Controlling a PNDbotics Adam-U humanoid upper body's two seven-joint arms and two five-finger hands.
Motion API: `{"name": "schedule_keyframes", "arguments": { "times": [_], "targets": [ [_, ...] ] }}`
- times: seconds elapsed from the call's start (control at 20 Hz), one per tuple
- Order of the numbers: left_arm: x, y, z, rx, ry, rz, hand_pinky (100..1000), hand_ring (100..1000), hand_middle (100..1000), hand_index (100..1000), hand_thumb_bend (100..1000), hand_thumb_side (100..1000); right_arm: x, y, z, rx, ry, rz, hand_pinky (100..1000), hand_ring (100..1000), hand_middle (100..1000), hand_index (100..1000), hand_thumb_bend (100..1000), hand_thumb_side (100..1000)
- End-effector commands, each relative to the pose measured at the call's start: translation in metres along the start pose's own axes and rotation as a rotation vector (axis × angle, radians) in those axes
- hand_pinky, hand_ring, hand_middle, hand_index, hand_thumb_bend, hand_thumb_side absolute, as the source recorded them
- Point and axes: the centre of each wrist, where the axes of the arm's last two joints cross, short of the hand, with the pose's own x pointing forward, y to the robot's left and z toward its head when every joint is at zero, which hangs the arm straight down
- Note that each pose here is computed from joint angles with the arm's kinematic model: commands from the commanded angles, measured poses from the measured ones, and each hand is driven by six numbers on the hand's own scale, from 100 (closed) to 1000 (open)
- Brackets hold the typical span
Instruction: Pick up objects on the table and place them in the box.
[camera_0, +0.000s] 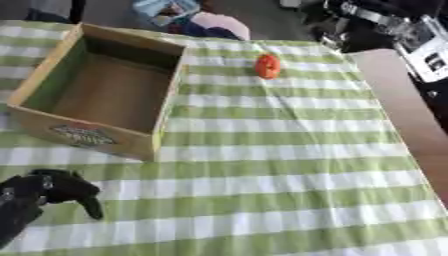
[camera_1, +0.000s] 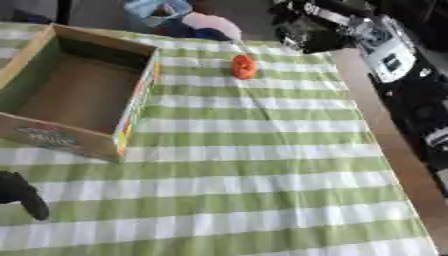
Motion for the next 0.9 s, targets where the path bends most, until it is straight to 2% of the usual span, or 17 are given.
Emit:
{"name": "schedule_keyframes", "arguments": {
  "times": [0.05, 0.4, 0.55, 0.65, 0.9],
  "targets": [
    [0.008, 0.003, -0.005, -0.026, -0.026, -0.020, 641, 610, 583, 801, 173, 1000, -0.007, -0.009, 0.002, -0.028, 0.052, 0.030, 849, 827, 740, 928, 100, 734],
    [0.010, 0.004, -0.009, -0.047, -0.051, -0.024, 642, 610, 583, 802, 171, 1000, -0.016, 0.008, -0.007, -0.027, 0.117, 0.038, 850, 829, 747, 930, 100, 770],
    [0.010, 0.004, -0.010, -0.053, -0.059, -0.027, 642, 610, 583, 802, 170, 1000, -0.019, 0.014, -0.009, -0.027, 0.154, 0.052, 849, 829, 749, 931, 100, 734],
    [0.010, 0.004, -0.011, -0.058, -0.064, -0.027, 642, 610, 583, 802, 170, 1000, -0.021, 0.017, -0.009, -0.047, 0.184, 0.061, 852, 834, 756, 930, 100, 654],
    [0.010, 0.004, -0.012, -0.066, -0.067, -0.031, 642, 610, 583, 802, 169, 1000, -0.029, 0.026, -0.005, -0.085, 0.270, 0.092, 859, 844, 773, 932, 100, 628]
  ]
}}
